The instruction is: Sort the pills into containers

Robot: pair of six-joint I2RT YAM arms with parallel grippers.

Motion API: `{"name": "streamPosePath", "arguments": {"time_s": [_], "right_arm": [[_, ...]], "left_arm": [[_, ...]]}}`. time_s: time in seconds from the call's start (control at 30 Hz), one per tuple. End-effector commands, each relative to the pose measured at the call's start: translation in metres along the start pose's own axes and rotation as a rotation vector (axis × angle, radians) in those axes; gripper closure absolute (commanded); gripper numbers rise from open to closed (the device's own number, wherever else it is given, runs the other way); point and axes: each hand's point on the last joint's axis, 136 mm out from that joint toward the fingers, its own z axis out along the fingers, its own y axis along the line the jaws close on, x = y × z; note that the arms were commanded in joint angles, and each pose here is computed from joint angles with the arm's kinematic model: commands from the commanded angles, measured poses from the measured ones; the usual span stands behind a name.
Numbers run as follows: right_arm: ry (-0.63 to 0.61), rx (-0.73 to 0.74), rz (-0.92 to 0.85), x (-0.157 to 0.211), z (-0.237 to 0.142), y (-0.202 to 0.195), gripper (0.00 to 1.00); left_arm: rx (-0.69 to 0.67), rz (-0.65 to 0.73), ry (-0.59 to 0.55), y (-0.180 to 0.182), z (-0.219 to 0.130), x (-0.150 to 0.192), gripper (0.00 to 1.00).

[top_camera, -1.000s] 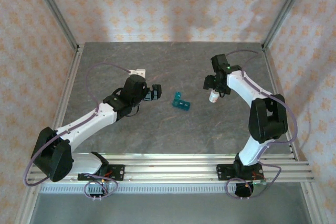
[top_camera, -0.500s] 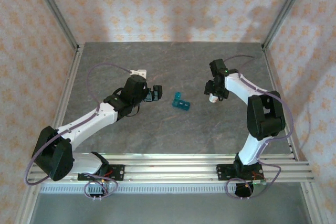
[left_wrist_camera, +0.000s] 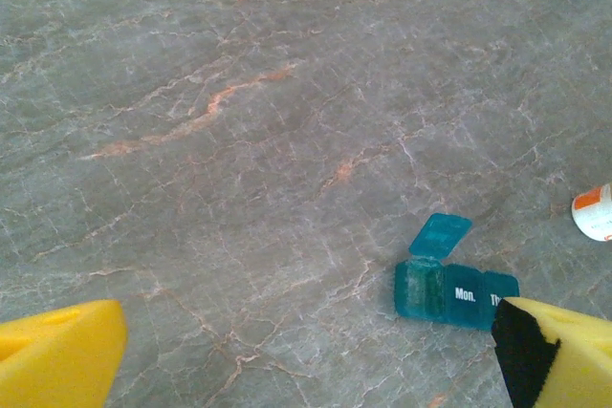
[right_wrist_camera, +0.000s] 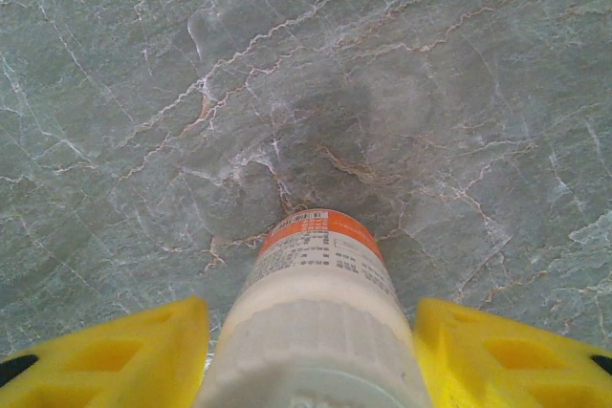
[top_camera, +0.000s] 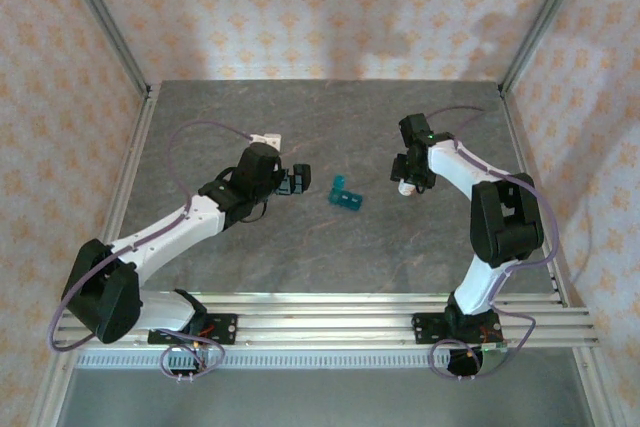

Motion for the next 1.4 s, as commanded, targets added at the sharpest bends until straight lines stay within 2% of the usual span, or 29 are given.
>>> {"name": "streamPosePath", "arguments": {"time_s": [0.0,0.13,0.33,0.57,0.77,0.87,1.13,1.37], "right_arm": [[-0.025,0.007,0.007,-0.002,-0.008,-0.002,0.42],[-0.024,0.01,0.007,-0.002,-0.007,-0.002,0.42],[-0.035,0.015,0.015,-0.002,-0.013,-0.004,0.45],[-0.03,0.024,0.014,-0.003,-0.015,-0.005,0.58],[-0.004,0.021,0.007,0.0,-0.01,-0.003,0.59],[-0.002,0.011,0.005,-0.001,-0.013,-0.002,0.66],[-0.023,-0.028,0.008,-0.006,-0.042,0.004,0.69],[-0.04,-0.089,0.004,-0.018,-0.07,0.025,0.71]], "left_arm": [[-0.003,-0.014,0.023,0.001,0.003,0.005,0.0],[0.016,-0.045,0.021,-0.002,0.003,0.004,0.0],[0.044,-0.202,0.038,-0.011,0.005,-0.002,0.0],[0.131,-0.306,0.064,-0.03,0.009,-0.004,0.0],[0.156,-0.385,0.058,-0.033,0.005,-0.007,0.0],[0.156,-0.46,0.051,-0.034,0.0,-0.012,0.0],[0.205,-0.699,-0.009,-0.043,-0.013,-0.04,0.0],[0.196,-0.877,-0.012,-0.062,-0.032,-0.064,0.0]]}}
